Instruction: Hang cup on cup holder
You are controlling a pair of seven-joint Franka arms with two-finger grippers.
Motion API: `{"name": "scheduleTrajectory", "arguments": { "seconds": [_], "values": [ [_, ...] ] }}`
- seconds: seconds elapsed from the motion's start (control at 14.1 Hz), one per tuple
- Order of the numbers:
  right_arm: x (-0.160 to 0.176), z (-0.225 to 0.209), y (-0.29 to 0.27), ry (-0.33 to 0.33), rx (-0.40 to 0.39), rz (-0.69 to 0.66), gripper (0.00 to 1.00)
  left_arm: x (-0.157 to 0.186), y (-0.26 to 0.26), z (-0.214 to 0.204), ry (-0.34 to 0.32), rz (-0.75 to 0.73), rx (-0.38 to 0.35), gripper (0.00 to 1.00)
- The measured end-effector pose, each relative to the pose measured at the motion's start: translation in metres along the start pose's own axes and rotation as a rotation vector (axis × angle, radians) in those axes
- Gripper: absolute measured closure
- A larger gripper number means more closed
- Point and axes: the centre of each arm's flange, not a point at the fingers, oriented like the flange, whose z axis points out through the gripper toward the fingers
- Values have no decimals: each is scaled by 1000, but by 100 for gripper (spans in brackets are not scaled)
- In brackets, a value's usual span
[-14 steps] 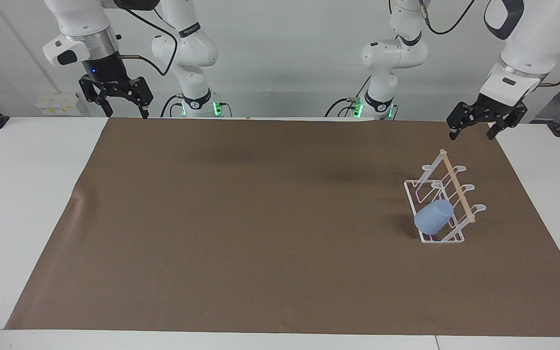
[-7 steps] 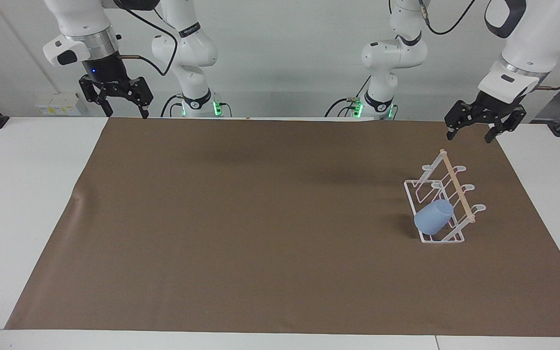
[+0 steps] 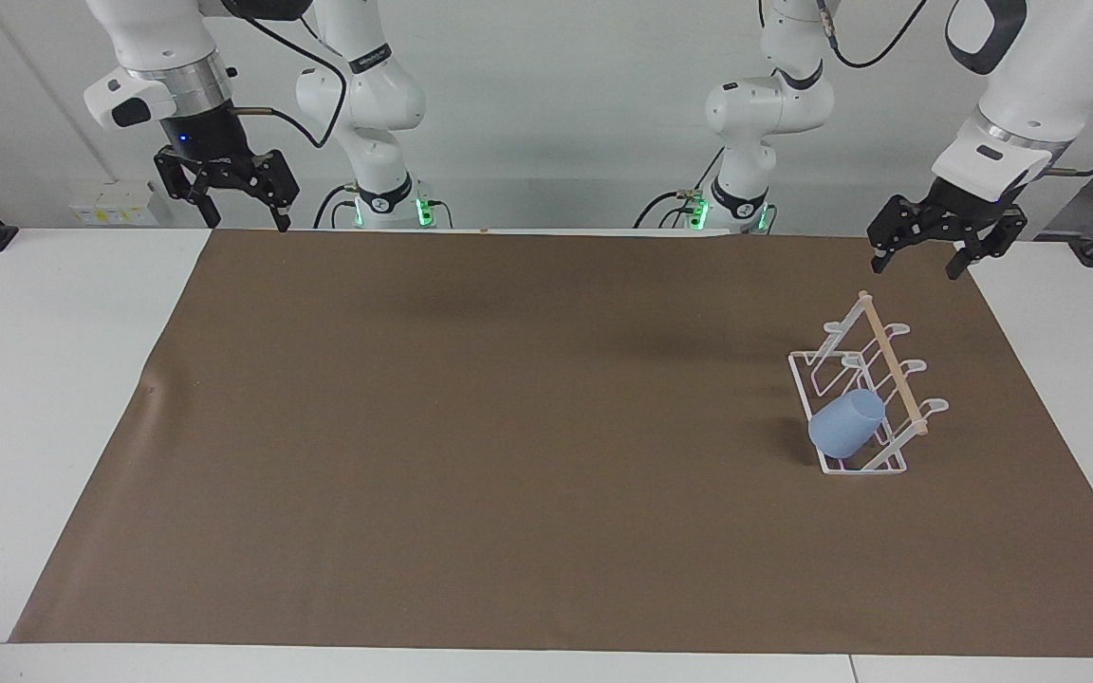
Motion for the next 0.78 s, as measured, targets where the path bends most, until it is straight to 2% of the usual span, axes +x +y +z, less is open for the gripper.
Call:
{"name": "scheduleTrajectory", "arguments": {
  "seconds": [0.5,0.78],
  "values": [
    [0,0,0,0,0,0,0,-5,25,19,-22,8,-4,0],
    [0,0,0,0,0,0,0,-10,27,12,-23,14,-2,0]
  ]
}}
